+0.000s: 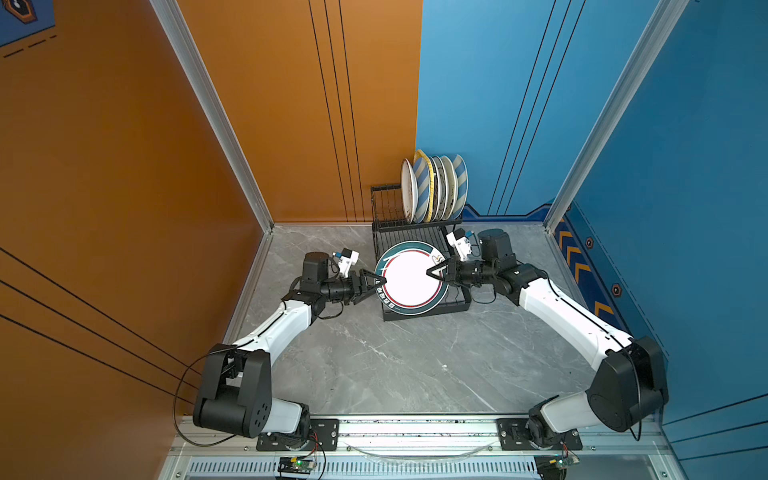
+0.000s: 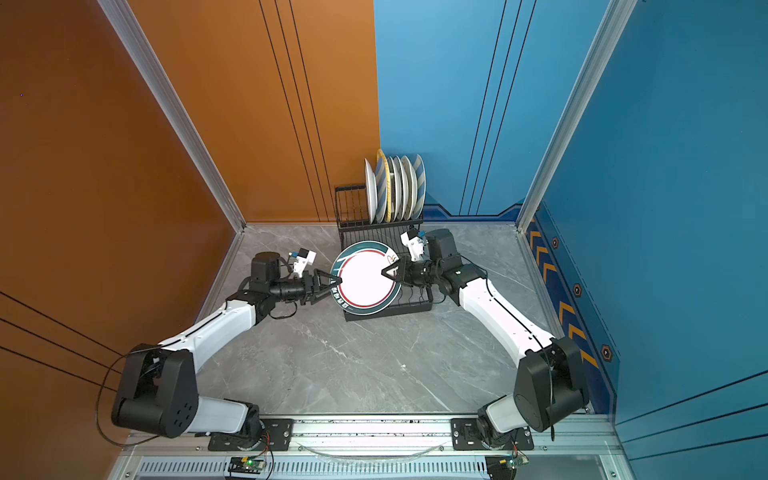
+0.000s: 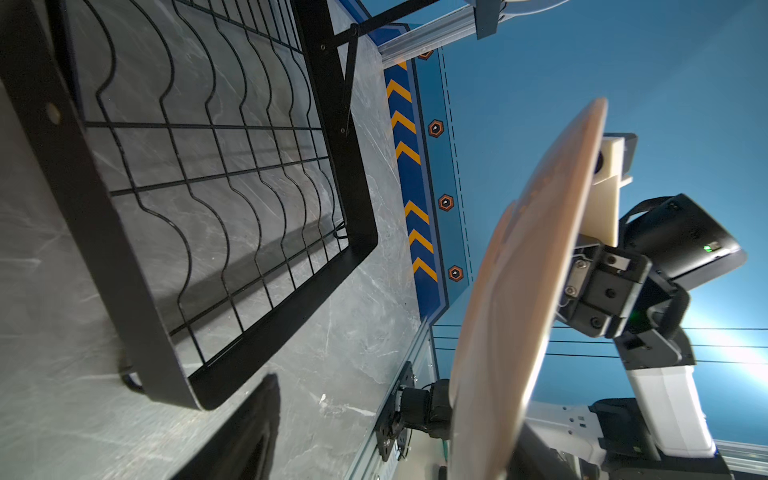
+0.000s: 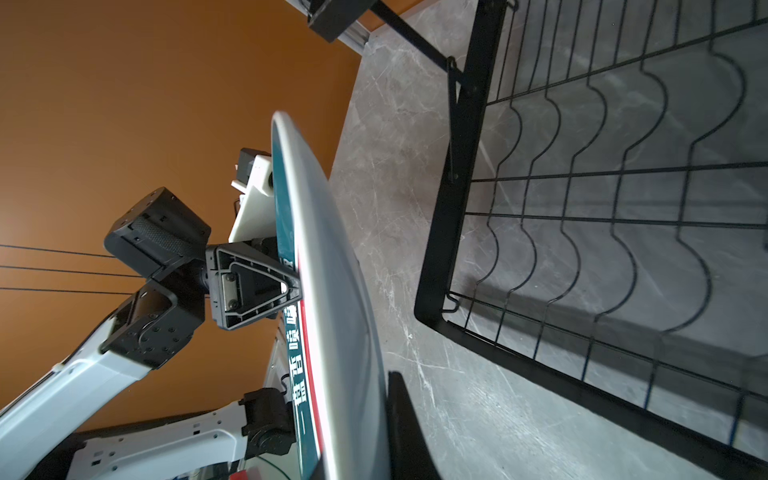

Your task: Load the plates into the dish rack

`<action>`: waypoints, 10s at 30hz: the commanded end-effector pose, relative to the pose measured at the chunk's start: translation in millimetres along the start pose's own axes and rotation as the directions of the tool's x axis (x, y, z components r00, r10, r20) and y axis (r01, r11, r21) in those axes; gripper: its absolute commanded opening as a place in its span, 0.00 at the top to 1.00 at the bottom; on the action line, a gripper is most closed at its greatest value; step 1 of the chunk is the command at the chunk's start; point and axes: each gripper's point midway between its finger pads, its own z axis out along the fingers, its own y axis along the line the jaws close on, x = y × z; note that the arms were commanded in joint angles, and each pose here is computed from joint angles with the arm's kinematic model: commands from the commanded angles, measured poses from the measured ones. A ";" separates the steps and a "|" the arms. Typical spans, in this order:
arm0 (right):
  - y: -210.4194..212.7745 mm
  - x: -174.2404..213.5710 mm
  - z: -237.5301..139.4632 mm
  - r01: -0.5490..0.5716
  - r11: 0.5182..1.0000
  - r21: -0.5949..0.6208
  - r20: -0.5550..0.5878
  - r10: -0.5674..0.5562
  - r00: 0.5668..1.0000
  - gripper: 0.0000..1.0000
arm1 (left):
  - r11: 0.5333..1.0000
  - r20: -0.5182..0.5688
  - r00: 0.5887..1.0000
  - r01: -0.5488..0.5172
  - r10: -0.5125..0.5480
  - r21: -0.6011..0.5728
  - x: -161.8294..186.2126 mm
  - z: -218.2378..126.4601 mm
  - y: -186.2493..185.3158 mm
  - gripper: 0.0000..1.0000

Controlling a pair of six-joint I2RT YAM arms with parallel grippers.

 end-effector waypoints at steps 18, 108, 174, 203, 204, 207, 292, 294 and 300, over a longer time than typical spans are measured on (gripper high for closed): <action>96.9 -91.1 -72.9 0.212 0.792 0.572 0.285 -0.435 0.854 1.00 | 0.966 0.039 0.998 -0.032 0.044 -0.255 17.2 -39.4 43.0 0.00; 67.1 -235.7 42.6 -0.021 0.419 0.908 0.371 -0.779 0.505 1.00 | 0.946 0.087 0.996 0.009 0.020 -0.324 16.9 -61.7 73.6 0.02; 88.6 -236.9 37.8 0.044 0.380 0.924 0.322 -0.833 0.450 1.00 | 0.940 0.152 0.988 0.045 0.007 -0.337 26.4 -72.6 79.0 0.02; 163.2 -213.9 43.2 0.140 0.284 0.948 0.236 -0.928 0.288 1.00 | 0.948 0.163 0.986 0.036 0.017 -0.315 23.0 -74.6 69.5 0.02; 165.7 -212.9 43.2 0.142 0.283 0.949 0.235 -0.930 0.282 1.00 | 0.949 0.163 0.986 0.035 0.018 -0.314 21.8 -74.8 68.3 0.02; 166.6 -212.5 41.0 0.132 0.292 0.947 0.246 -0.927 0.284 1.00 | 0.950 0.159 0.987 0.034 0.016 -0.310 19.2 -74.0 66.1 0.02; 42.8 -224.5 63.6 0.027 0.312 0.950 0.243 -0.789 0.565 0.85 | 0.943 0.150 0.989 0.051 -0.002 -0.328 36.3 -71.4 79.6 0.02; 43.0 -224.8 63.0 0.028 0.312 0.950 0.243 -0.788 0.565 0.82 | 0.943 0.151 0.989 0.052 -0.002 -0.327 36.2 -71.6 79.7 0.02; 44.4 -225.3 61.5 0.025 0.320 0.947 0.250 -0.787 0.564 0.77 | 0.944 0.152 0.988 0.050 0.000 -0.326 35.8 -71.8 79.2 0.02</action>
